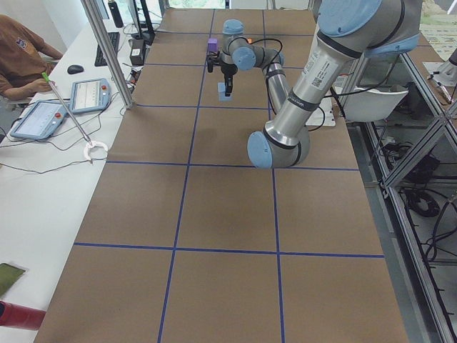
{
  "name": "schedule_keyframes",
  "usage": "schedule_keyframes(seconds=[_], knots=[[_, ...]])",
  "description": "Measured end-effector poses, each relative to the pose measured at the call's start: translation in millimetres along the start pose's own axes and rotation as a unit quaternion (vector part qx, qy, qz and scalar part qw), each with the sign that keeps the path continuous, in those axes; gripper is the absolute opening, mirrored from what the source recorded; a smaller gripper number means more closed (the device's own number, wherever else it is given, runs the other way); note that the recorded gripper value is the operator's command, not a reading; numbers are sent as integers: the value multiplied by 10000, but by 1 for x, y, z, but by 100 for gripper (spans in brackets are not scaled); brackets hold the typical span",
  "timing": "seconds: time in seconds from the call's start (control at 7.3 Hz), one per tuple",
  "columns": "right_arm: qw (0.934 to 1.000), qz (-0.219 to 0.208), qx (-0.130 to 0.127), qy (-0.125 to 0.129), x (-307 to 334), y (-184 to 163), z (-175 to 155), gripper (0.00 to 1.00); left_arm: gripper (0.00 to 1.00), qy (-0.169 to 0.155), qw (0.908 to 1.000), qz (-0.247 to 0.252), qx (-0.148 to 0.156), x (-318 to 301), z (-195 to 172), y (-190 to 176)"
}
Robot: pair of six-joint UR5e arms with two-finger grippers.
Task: Place blue block between orange and purple blocks
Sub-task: 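Carry the light blue cube with the left gripper to the table center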
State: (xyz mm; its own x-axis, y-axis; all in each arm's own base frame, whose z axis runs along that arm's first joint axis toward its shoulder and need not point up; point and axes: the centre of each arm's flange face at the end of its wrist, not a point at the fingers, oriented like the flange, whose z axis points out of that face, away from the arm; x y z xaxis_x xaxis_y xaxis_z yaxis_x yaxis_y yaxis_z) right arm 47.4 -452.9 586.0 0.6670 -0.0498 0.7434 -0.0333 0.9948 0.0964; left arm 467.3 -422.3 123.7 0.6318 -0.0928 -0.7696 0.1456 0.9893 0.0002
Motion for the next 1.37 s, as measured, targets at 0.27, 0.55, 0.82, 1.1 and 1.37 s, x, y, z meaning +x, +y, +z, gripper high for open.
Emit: schedule_keyframes(seconds=[0.27,0.55,0.82,1.1,1.37], knots=[[9999,-26,14,-152,-6,0,-3,100,0,-102,9995,259,145,69,50,16],[9996,14,72,-282,-18,-3,-11,100,0,-158,9990,314,259,90,115,23],[9983,297,264,-420,-61,-23,-36,100,35,-202,9989,299,285,92,149,21],[9973,444,279,-511,-127,-51,-63,100,100,-226,9989,287,289,92,157,19],[9972,530,55,-516,-225,-85,-105,100,100,-211,9989,278,297,92,157,18]])
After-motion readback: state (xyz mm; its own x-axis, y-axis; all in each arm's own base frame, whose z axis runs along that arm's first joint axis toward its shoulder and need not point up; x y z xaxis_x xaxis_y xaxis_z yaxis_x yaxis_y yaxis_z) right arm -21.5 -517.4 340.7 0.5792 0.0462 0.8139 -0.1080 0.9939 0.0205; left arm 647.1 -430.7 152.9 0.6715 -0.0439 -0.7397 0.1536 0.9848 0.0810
